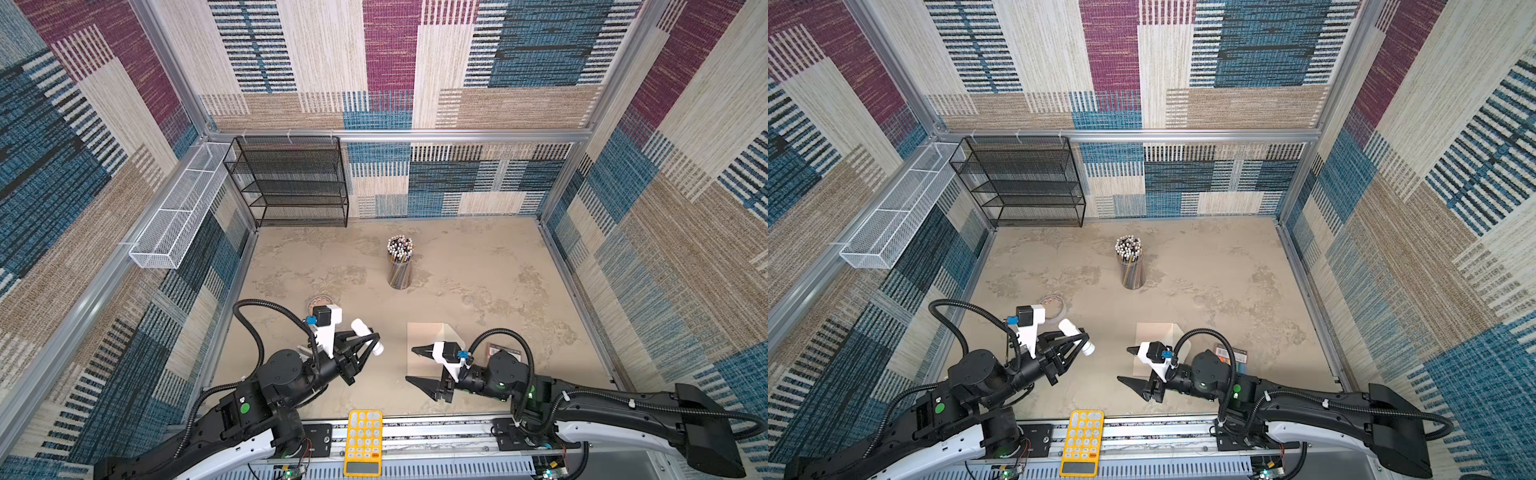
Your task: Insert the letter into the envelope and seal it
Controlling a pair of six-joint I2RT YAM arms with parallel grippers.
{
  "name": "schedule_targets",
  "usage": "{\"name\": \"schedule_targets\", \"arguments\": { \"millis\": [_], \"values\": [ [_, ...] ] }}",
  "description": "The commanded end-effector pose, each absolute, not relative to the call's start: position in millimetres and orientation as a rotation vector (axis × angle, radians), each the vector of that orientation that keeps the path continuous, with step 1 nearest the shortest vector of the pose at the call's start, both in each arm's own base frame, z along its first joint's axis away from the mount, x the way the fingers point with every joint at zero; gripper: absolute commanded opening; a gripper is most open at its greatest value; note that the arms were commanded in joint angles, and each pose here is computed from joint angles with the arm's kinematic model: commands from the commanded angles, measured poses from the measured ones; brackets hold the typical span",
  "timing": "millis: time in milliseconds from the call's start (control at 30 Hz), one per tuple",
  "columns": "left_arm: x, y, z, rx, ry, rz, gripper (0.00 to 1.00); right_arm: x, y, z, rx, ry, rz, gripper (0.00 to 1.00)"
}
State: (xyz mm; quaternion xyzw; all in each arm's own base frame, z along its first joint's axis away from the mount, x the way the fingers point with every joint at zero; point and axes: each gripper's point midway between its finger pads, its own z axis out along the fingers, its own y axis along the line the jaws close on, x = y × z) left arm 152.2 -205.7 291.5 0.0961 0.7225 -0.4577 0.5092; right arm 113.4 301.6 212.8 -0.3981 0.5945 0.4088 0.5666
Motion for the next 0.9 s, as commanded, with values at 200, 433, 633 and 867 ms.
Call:
{"name": "schedule_targets", "arguments": {
  "millis": [200,433,633,867],
  "values": [
    [182.1,-208.5,317.0,-0.084,1.707,-1.175,0.01,135.2,276.4,284.9,-0.600,1.111,0.907,0.72],
    [189.4,-239.2,323.1,-0.136,1.711,-1.310,0.03,139.6,294.2,302.9,-0.593,1.059,0.893,0.78],
    [189.8,-253.9,323.6,-0.155,1.743,-1.382,0.02,146.5,308.9,307.0,-0.603,1.055,0.860,0.75],
    [187.5,-262.6,321.9,-0.160,1.770,-1.434,0.02,155.8,323.0,304.3,-0.616,1.074,0.811,0.65]
  ]
}}
